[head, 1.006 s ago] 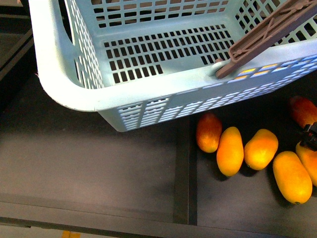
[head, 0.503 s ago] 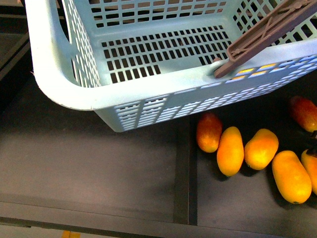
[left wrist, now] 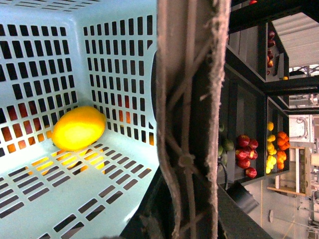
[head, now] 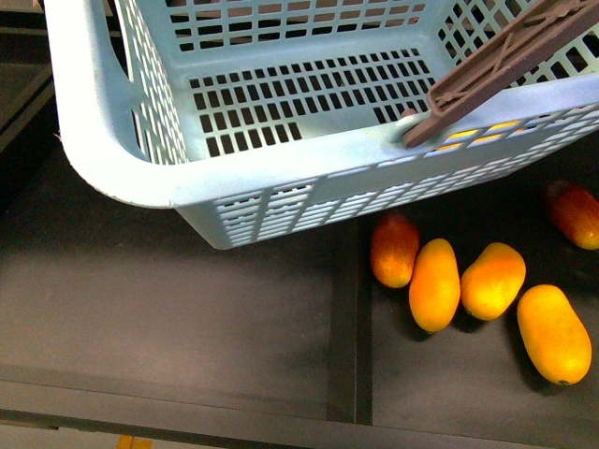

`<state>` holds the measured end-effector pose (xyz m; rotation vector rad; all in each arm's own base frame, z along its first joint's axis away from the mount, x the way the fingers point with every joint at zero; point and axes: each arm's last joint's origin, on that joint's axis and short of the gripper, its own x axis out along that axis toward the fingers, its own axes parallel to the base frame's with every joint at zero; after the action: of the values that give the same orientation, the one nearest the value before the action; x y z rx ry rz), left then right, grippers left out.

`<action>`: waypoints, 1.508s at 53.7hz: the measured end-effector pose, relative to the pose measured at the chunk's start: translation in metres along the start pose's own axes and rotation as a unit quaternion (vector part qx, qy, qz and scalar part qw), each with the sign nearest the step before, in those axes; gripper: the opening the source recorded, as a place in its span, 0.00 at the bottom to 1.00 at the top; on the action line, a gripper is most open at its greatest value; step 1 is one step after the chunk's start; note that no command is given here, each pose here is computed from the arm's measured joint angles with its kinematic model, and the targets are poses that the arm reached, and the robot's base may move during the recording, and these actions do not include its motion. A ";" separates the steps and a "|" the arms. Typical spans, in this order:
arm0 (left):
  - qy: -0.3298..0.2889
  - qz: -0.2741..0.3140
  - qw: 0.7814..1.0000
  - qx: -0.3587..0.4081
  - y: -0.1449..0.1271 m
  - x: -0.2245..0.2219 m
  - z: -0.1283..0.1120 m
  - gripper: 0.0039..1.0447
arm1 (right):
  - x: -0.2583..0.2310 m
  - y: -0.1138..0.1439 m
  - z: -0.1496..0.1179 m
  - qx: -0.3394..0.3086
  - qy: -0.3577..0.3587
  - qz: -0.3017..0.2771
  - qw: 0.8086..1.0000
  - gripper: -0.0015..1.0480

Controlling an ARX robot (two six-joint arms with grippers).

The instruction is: Pick lemon and mango into basket

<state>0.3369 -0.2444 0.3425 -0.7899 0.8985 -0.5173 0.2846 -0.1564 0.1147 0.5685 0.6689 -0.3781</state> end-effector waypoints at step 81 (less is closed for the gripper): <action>0.000 0.000 1.000 0.000 0.000 0.000 0.000 0.06 | -0.124 0.217 -0.004 -0.115 -0.196 0.272 0.935 0.55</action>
<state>0.3369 -0.2444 0.3425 -0.7895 0.8984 -0.5175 0.3007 0.0338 0.2755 0.4141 0.1489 0.1099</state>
